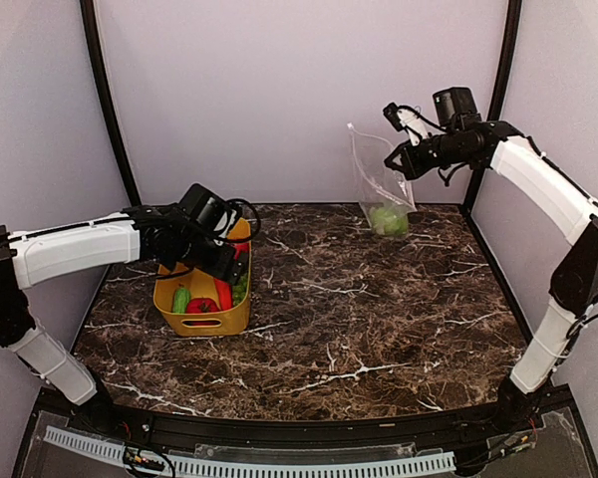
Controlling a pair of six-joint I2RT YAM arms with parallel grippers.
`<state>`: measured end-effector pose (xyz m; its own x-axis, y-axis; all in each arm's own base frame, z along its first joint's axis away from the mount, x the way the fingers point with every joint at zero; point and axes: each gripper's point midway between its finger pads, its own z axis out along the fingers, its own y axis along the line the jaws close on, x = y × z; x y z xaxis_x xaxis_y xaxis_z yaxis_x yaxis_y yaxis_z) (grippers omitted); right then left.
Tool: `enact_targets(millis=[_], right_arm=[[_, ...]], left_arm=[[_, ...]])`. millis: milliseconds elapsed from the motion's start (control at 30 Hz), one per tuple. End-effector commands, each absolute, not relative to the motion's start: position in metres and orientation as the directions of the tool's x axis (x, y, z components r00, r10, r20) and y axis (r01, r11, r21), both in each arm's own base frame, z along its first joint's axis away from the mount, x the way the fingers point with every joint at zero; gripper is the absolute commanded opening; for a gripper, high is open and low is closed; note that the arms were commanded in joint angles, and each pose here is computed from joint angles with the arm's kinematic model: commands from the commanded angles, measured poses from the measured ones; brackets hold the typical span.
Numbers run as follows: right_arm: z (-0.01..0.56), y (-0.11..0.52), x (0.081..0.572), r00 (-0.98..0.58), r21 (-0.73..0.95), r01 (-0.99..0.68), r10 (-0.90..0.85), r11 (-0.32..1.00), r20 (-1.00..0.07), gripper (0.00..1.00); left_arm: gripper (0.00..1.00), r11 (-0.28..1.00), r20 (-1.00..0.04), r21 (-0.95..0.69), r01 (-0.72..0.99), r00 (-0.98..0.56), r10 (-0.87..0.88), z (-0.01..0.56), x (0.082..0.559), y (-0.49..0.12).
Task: Place the food in the zip-top bag and seal the zipper
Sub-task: Adjust the zipper food storage bag at the corner of the board.
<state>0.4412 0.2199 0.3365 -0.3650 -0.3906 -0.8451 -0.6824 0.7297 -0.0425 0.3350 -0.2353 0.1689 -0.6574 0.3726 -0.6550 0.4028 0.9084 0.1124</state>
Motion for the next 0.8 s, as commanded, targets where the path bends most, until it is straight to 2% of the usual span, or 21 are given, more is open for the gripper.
enact_targets(millis=[0,133,400,767], right_arm=[[0.300,0.261,0.410,-0.341,-0.026,-0.781,-0.461,0.624,-0.819,0.00],[0.271,0.273,0.401,-0.393,0.053,-0.808,-0.469,0.587,-0.791,0.00],[0.264,0.284,0.389,-0.402,0.107,-0.836,-0.467,0.539,-0.788,0.00],[0.258,0.294,0.379,-0.376,0.098,-0.862,-0.496,0.498,-0.783,0.00]], left_arm=[[0.99,0.925,-0.544,0.097,0.368,-0.758,0.359,0.156,0.310,-0.204],[0.99,0.930,-0.462,0.106,0.352,-0.811,0.360,0.140,0.302,-0.193],[0.99,0.937,-0.311,0.119,0.327,-0.884,0.348,0.113,0.284,-0.173],[0.99,0.940,-0.248,0.104,0.326,-0.906,0.342,0.092,0.276,-0.164]])
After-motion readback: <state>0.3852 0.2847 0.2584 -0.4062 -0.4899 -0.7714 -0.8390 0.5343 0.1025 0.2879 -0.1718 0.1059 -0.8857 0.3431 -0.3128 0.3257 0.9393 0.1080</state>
